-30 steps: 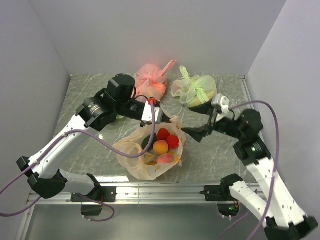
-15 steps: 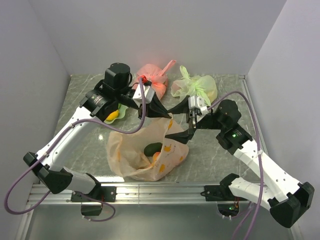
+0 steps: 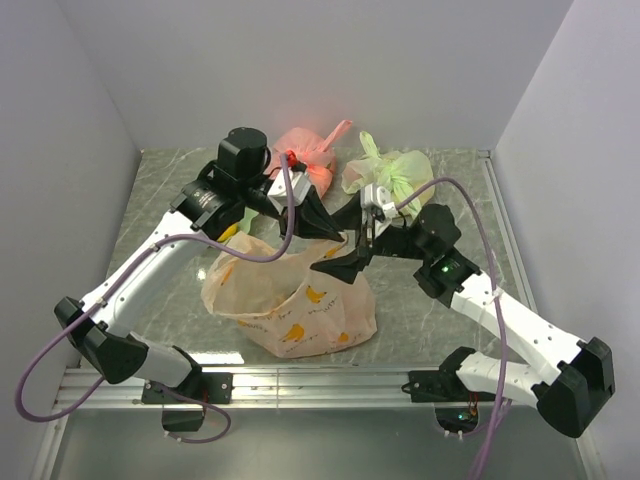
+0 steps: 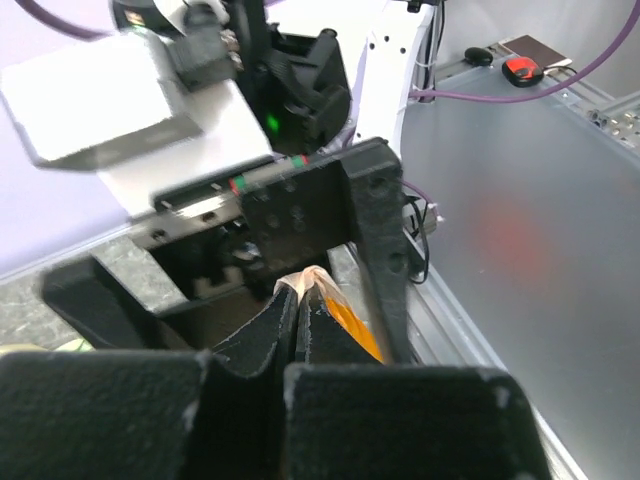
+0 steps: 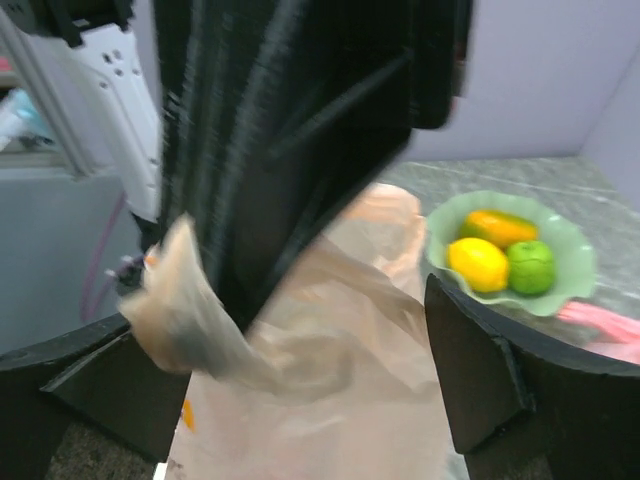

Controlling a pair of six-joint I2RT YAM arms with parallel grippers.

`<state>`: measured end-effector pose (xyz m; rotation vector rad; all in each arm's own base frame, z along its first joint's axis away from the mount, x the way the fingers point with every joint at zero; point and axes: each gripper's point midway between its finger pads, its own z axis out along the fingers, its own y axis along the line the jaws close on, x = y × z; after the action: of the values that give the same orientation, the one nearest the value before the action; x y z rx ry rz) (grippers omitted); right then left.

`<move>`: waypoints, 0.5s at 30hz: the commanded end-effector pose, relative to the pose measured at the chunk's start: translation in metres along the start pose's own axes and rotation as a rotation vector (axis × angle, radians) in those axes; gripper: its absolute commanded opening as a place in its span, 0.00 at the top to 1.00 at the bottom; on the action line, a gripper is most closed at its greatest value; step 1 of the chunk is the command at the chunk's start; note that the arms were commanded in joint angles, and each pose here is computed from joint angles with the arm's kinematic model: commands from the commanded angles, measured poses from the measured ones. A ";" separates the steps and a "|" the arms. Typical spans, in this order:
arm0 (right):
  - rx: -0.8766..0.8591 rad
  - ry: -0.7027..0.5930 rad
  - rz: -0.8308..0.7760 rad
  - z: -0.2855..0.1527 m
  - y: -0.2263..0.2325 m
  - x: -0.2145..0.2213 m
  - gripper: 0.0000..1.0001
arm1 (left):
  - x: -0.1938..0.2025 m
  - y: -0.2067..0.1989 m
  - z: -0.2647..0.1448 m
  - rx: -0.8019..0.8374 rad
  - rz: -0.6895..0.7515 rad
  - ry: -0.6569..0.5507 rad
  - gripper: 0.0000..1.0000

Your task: Place the fake fruits into the plastic bag and tie a complex knot

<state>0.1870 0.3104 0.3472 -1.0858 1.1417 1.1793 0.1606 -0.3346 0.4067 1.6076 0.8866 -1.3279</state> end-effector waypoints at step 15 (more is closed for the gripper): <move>0.121 0.103 0.419 -0.005 0.007 0.109 0.76 | -0.014 0.017 -0.008 -0.155 0.160 -0.036 1.00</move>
<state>0.1842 0.3195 0.2365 -0.8834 1.5553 1.3588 0.1801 -0.3414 0.3883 1.5397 0.9248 -1.2393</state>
